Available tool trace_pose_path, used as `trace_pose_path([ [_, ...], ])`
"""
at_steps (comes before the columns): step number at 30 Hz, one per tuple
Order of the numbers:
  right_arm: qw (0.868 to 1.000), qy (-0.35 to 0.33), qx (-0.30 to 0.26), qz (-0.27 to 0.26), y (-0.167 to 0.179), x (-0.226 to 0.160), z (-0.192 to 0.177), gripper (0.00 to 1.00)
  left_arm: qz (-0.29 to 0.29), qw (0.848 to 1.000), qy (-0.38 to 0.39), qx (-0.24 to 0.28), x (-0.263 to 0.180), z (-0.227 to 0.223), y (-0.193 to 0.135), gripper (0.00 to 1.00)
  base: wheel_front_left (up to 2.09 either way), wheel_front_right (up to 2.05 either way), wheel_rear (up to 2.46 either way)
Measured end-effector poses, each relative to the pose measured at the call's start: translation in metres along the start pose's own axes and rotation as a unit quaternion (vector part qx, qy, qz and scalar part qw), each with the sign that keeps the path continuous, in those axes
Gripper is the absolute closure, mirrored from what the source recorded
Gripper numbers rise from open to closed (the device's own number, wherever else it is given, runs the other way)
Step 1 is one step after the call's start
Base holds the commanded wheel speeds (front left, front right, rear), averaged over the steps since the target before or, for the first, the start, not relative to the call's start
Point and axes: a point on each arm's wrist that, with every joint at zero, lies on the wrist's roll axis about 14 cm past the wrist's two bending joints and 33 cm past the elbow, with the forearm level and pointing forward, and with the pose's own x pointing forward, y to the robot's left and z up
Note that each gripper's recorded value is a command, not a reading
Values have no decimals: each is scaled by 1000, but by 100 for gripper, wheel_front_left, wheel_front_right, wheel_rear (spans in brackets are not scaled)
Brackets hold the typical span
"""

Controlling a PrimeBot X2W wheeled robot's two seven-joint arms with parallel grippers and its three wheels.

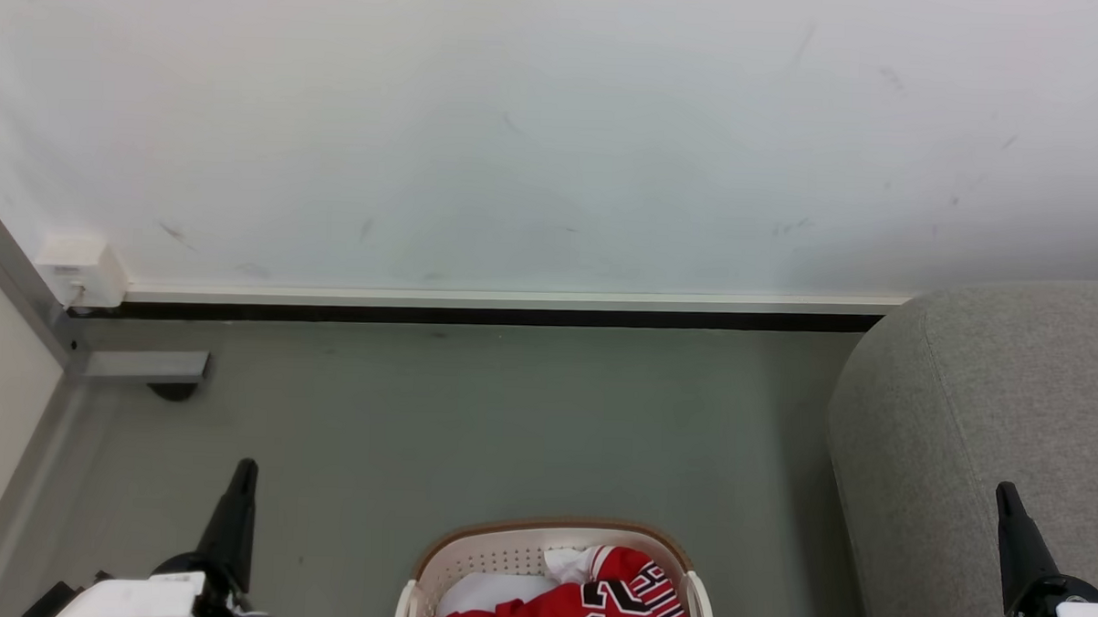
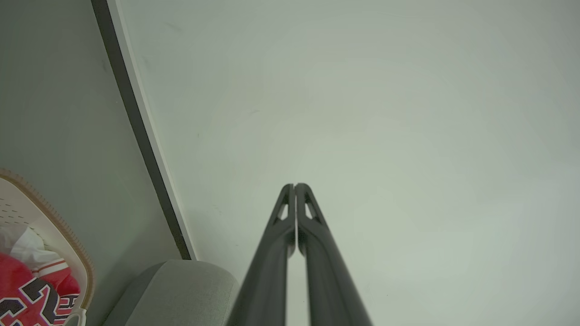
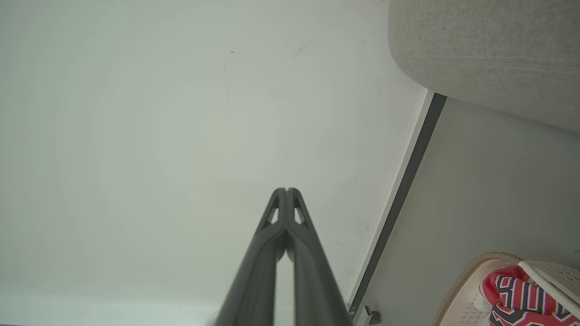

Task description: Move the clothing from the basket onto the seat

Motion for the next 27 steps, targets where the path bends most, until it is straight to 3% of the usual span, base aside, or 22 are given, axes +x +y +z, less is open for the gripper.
trace_pose_path([
  [27, 1000, 0, 0, 0, 0, 0, 0, 100, 0, 1000, 0, 0, 0, 0, 0, 100, 0, 0, 0],
])
